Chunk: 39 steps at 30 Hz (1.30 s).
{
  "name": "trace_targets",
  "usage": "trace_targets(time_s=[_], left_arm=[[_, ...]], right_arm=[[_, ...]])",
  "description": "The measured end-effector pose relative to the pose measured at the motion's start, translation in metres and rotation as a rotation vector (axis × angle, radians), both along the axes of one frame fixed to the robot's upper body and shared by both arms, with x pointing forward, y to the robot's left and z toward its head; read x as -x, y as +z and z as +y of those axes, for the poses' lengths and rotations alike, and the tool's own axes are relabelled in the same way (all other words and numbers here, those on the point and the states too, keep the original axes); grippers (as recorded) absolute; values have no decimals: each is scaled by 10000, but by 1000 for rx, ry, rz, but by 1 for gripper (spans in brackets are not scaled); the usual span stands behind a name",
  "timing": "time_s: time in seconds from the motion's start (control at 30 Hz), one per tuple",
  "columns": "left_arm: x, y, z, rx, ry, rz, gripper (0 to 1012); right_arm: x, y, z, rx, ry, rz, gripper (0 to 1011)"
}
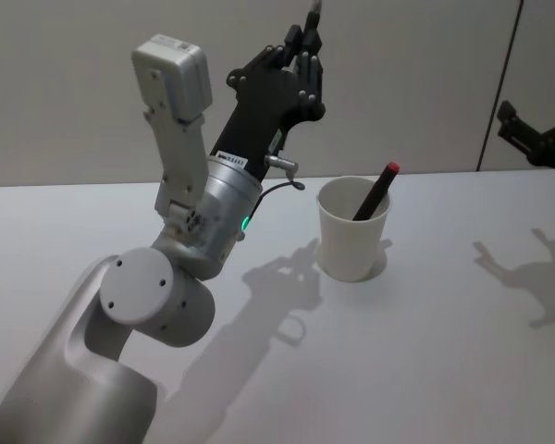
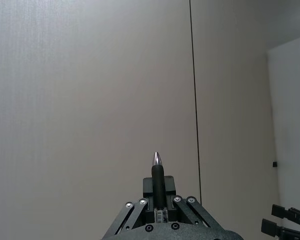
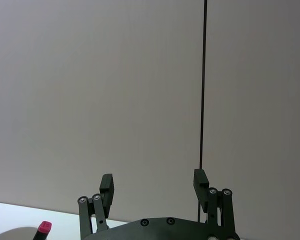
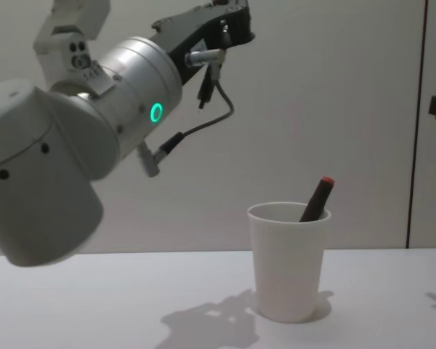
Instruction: Place the pen into the pen holder.
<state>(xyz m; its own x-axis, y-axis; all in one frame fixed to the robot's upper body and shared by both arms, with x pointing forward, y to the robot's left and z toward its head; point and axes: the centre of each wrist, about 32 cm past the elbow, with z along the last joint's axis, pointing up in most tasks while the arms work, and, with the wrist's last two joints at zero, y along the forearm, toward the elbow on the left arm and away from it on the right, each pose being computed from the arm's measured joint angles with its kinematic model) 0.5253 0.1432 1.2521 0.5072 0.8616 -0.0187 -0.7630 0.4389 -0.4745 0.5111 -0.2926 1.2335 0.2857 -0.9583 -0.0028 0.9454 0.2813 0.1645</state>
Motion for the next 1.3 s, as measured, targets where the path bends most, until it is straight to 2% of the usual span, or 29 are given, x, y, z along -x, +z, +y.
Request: trace_targets(time_s=[0.1, 0.4, 0.77, 0.97, 1.3], left_arm=[[-38, -10, -28, 5, -13, -4, 130], [-92, -19, -69, 11, -31, -10, 130], [-117, -28, -90, 17, -40, -13, 130], [-109, -47, -91, 38, -37, -16, 130], [-80, -108, -100, 99, -25, -13, 130]], right_arm=[[0, 0, 0, 0, 0, 0, 1002], [-2, 9, 12, 5, 32, -4, 1002], [4, 32, 76, 22, 155, -12, 1002], [15, 54, 132, 31, 238, -18, 1002], [35, 100, 245, 38, 390, -24, 1002]])
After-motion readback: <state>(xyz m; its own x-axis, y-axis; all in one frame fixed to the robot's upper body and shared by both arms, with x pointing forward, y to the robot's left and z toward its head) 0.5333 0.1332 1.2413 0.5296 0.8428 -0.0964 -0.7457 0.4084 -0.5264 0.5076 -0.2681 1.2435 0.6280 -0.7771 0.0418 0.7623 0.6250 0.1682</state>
